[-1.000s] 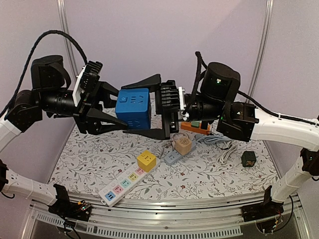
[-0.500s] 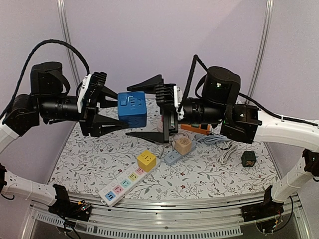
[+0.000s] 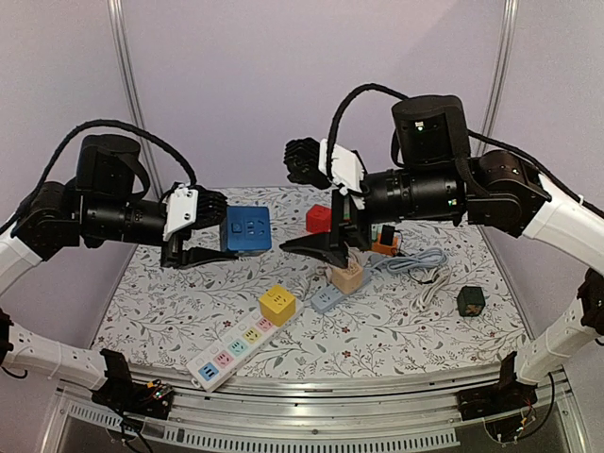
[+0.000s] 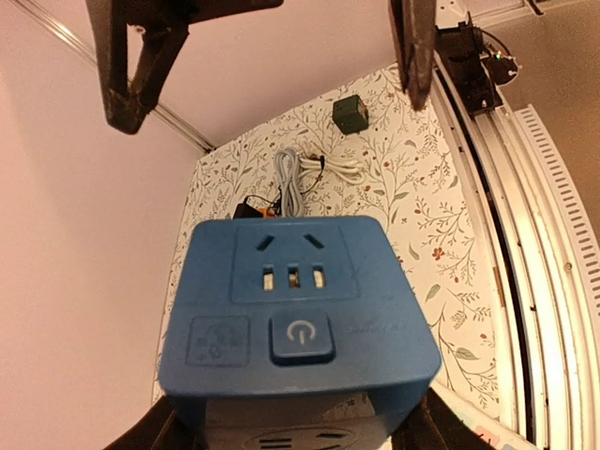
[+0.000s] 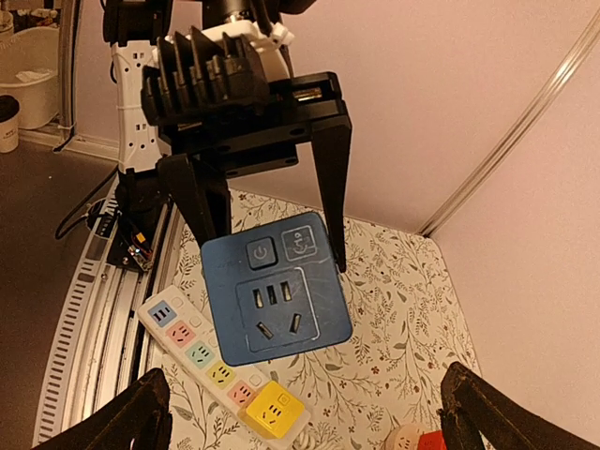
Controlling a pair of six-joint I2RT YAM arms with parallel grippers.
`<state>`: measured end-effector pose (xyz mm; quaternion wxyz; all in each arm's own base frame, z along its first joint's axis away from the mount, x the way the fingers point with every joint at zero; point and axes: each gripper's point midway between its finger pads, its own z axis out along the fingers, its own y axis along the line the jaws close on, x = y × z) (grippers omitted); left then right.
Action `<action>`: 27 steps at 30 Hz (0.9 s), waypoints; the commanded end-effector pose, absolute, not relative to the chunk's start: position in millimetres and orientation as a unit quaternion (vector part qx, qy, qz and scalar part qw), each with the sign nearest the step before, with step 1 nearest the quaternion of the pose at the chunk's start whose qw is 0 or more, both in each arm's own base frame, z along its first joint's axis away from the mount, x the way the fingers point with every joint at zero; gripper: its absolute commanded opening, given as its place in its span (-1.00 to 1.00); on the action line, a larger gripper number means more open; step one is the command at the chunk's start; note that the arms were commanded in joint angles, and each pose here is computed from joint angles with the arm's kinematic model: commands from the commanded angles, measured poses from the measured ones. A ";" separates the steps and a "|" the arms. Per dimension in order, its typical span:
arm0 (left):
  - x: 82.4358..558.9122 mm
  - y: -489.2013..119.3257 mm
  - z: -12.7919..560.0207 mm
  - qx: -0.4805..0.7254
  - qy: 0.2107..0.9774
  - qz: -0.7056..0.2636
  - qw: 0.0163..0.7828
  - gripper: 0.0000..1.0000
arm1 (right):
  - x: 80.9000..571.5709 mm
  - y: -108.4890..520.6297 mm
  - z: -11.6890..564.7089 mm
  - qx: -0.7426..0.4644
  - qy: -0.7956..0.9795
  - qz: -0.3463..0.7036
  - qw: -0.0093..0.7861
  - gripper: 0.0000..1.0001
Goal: Insert the plug
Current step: Pick up the plug from the center of the board.
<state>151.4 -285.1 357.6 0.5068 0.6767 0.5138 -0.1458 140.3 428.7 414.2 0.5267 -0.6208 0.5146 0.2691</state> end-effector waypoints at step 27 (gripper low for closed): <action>139.1 -287.3 353.8 0.692 0.493 -0.158 0.502 -1.00 | 153.4 501.9 367.9 -0.677 0.493 0.211 0.504 0.05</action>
